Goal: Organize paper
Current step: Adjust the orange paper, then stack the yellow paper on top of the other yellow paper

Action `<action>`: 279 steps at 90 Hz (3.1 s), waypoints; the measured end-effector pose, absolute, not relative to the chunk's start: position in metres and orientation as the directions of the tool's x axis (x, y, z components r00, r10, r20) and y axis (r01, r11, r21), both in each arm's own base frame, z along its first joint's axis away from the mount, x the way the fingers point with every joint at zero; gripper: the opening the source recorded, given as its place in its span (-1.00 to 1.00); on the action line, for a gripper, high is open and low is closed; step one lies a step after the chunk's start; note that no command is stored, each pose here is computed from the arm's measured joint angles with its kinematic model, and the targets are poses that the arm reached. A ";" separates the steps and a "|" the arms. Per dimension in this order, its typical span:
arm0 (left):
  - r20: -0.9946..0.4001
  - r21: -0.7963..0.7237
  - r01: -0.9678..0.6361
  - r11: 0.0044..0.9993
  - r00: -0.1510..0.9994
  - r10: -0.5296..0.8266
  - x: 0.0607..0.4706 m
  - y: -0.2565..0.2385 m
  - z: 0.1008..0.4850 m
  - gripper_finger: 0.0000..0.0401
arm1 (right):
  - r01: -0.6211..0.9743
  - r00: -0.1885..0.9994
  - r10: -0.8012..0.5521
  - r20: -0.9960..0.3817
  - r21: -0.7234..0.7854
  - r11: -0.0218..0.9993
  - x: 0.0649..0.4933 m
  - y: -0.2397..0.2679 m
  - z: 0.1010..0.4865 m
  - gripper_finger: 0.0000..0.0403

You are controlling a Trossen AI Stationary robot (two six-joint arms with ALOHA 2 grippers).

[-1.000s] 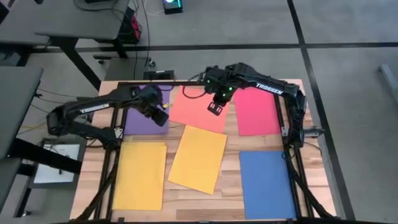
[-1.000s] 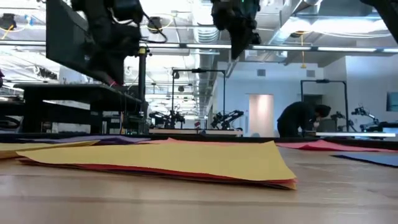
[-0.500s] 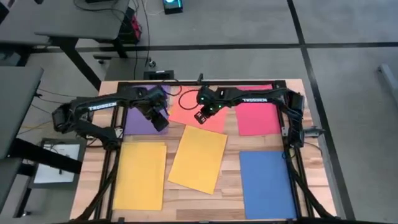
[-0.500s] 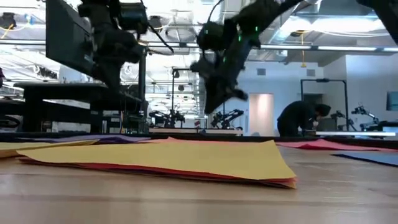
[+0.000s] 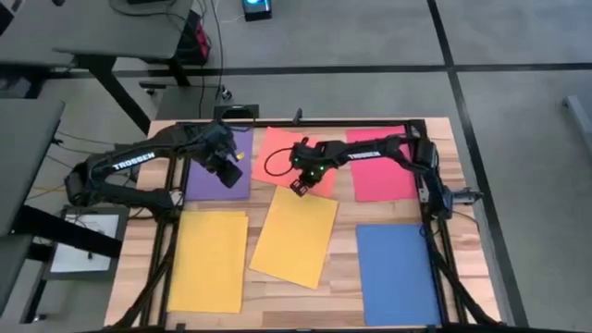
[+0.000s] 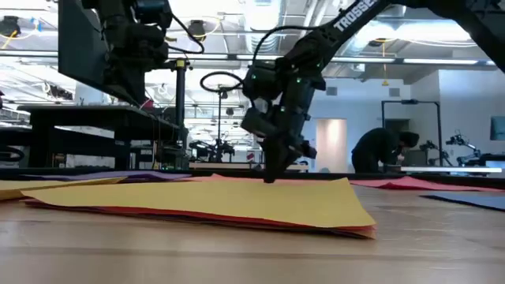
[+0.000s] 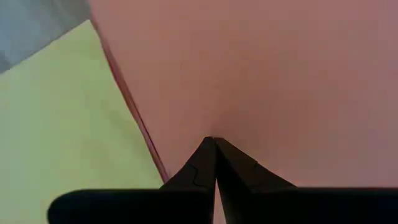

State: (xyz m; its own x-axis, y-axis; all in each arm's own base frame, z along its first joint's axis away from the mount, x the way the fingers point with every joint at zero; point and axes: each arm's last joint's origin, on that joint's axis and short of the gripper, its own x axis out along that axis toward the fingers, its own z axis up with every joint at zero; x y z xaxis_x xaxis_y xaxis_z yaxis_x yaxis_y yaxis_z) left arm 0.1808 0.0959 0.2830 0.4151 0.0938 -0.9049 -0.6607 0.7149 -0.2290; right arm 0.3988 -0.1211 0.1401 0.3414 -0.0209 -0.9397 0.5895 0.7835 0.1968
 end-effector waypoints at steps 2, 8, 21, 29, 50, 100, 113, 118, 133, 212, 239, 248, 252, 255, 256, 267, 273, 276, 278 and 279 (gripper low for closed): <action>-0.906 -0.228 -0.661 0.715 0.413 0.093 0.181 0.096 0.283 -1.00 | 0.578 0.341 -0.021 -0.940 0.192 0.794 0.398 -0.123 0.140 -1.00; -0.907 -0.225 -0.657 0.719 0.410 0.091 0.180 0.096 0.283 -1.00 | 0.545 0.333 -0.023 -0.942 0.172 0.820 0.396 -0.128 0.140 -1.00; -0.907 -0.217 -0.642 0.735 0.411 0.091 0.180 0.096 0.283 -1.00 | 0.453 0.296 -0.019 -0.955 0.123 0.883 0.389 -0.137 0.139 -1.00; -0.907 -0.216 -0.640 0.737 0.411 0.091 0.180 0.096 0.283 -1.00 | 0.352 0.294 -0.022 -0.955 0.087 0.932 0.387 -0.142 0.139 -1.00; -0.912 -0.212 -0.640 0.739 0.401 0.085 0.179 0.095 0.282 -1.00 | 0.409 0.295 -0.030 -0.955 0.098 0.907 0.383 -0.152 0.139 -1.00; -0.912 -0.225 -0.658 0.719 0.402 0.083 0.179 0.095 0.282 -1.00 | 0.423 0.297 -0.046 -0.954 0.088 0.902 0.386 -0.162 0.154 -1.00; -0.902 -0.259 -0.643 0.721 0.427 0.057 0.182 0.092 0.289 -1.00 | 0.445 0.287 -0.040 -0.957 0.097 0.890 0.383 -0.158 0.192 -1.00; -0.895 -0.264 -0.633 0.728 0.442 0.060 0.183 0.091 0.293 -1.00 | 0.482 0.286 -0.037 -0.958 0.110 0.869 0.377 -0.152 0.210 -1.00; -0.838 -0.298 -0.609 0.735 0.535 0.104 0.193 0.094 0.301 -1.00 | 0.645 0.389 -0.070 -0.918 0.217 0.733 0.339 -0.135 0.257 -1.00; -0.843 -0.346 -0.226 0.910 0.500 -0.197 0.331 0.033 0.171 -1.00 | 0.878 0.424 0.129 -0.897 0.441 0.186 0.281 0.017 0.138 -0.46; -0.831 -0.320 -0.210 0.924 0.531 -0.167 0.340 0.029 0.163 -1.00 | 0.849 0.481 0.145 -0.864 0.501 0.166 0.290 0.025 0.136 -0.41; -0.834 -0.294 -0.209 0.933 0.533 -0.143 0.340 0.030 0.163 -1.00 | 0.844 0.492 0.146 -0.858 0.512 0.159 0.291 0.026 0.137 -0.40; -0.831 -0.292 -0.205 0.934 0.538 -0.142 0.341 0.030 0.163 -1.00 | 0.843 0.495 0.146 -0.857 0.514 0.158 0.292 0.026 0.136 -0.40; -0.831 -0.292 -0.205 0.934 0.538 -0.142 0.341 0.030 0.163 -1.00 | 0.836 0.506 0.147 -0.850 0.526 0.158 0.293 0.026 0.136 -0.40; -0.831 -0.292 -0.205 0.934 0.537 -0.142 0.341 0.030 0.163 -1.00 | 0.835 0.508 0.147 -0.848 0.527 0.157 0.294 0.026 0.136 -0.40; -0.832 -0.291 -0.205 0.934 0.537 -0.141 0.341 0.030 0.163 -1.00 | 0.814 0.541 0.150 -0.828 0.560 0.156 0.297 0.026 0.137 -0.40; -0.832 -0.291 -0.205 0.934 0.537 -0.141 0.341 0.030 0.163 -1.00 | 0.803 0.557 0.151 -0.817 0.576 0.155 0.298 0.026 0.139 -0.40; -0.832 -0.291 -0.206 0.934 0.536 -0.141 0.341 0.030 0.163 -1.00 | 0.795 0.567 0.152 -0.809 0.586 0.154 0.299 0.026 0.139 -0.40; -0.832 -0.291 -0.205 0.934 0.536 -0.142 0.341 0.030 0.163 -1.00 | 0.790 0.575 0.152 -0.804 0.594 0.154 0.300 0.026 0.140 -0.40; -0.832 -0.291 -0.205 0.934 0.536 -0.141 0.341 0.030 0.163 -1.00 | 0.787 0.578 0.152 -0.801 0.597 0.154 0.300 0.026 0.140 -0.40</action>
